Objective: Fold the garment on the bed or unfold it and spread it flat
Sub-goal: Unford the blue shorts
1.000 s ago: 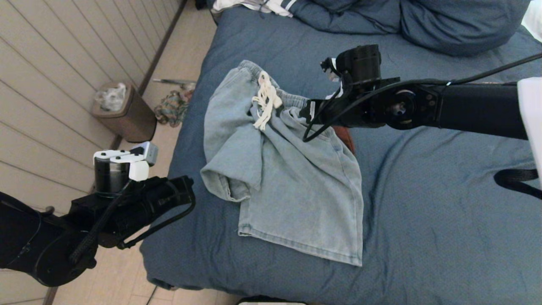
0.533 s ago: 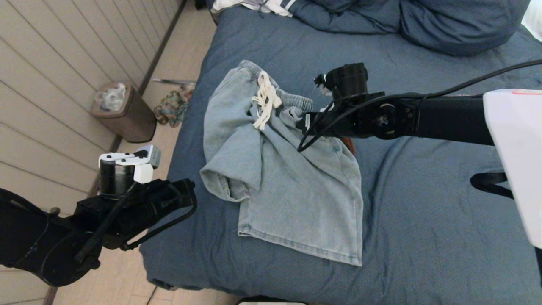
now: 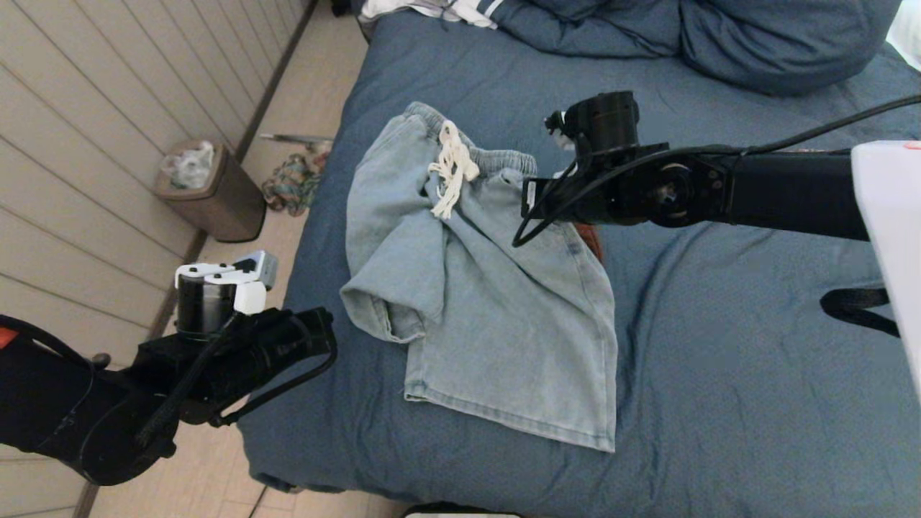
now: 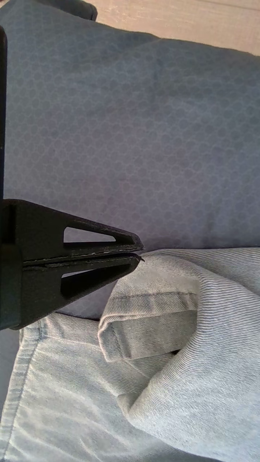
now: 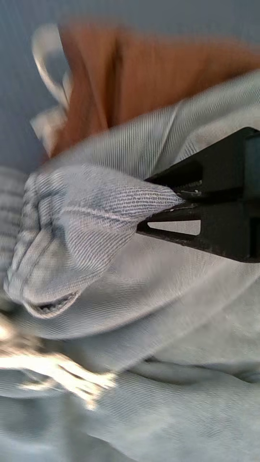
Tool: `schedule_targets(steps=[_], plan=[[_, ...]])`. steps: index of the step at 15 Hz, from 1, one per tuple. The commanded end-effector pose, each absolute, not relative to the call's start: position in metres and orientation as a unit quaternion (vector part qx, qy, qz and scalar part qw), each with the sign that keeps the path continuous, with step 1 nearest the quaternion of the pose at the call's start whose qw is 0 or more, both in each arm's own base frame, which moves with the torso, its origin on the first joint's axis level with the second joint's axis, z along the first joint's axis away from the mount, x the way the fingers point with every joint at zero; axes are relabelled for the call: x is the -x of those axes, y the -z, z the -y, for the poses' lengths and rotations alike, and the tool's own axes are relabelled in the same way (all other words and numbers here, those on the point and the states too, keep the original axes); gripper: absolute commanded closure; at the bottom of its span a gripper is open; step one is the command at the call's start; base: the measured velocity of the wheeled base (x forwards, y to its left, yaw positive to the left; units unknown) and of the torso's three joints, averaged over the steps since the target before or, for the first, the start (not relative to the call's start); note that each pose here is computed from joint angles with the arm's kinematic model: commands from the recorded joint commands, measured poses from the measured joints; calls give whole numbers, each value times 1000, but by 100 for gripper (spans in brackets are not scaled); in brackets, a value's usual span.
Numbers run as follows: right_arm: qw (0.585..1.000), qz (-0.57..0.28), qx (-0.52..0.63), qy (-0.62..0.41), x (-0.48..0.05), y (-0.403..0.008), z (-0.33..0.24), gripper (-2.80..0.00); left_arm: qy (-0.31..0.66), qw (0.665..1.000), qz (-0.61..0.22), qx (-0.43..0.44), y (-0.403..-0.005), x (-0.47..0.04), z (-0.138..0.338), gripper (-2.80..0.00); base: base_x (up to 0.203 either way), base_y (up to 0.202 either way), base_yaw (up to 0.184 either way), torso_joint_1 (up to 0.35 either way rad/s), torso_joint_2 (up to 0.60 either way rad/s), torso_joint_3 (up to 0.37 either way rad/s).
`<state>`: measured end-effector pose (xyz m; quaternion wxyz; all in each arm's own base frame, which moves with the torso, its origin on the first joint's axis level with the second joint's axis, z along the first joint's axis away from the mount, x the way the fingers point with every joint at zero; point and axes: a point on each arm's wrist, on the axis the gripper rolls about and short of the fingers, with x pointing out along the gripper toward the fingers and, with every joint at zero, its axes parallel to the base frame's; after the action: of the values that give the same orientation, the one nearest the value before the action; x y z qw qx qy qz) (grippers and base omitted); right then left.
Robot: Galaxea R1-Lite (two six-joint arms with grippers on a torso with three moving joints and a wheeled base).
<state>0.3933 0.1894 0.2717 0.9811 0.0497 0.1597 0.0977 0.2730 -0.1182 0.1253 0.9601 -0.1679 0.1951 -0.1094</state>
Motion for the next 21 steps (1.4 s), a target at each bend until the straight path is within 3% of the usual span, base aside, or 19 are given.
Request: schedule_targets(steps=[1,12,21], plan=[[988,-132,-57,-63,-383,-296,-168,0,108,960,-196,169,-124,-274,118,0,0,0,0,0,0,0],[977,-131,-74,149,-400,-309,10,0,110,959,-206,163,-118,-274,119,0,0,0,0,0,0,0],[953,-165,-92,235,-401,-271,157,0,108,956,-227,149,-99,-280,124,0,0,0,0,0,0,0]])
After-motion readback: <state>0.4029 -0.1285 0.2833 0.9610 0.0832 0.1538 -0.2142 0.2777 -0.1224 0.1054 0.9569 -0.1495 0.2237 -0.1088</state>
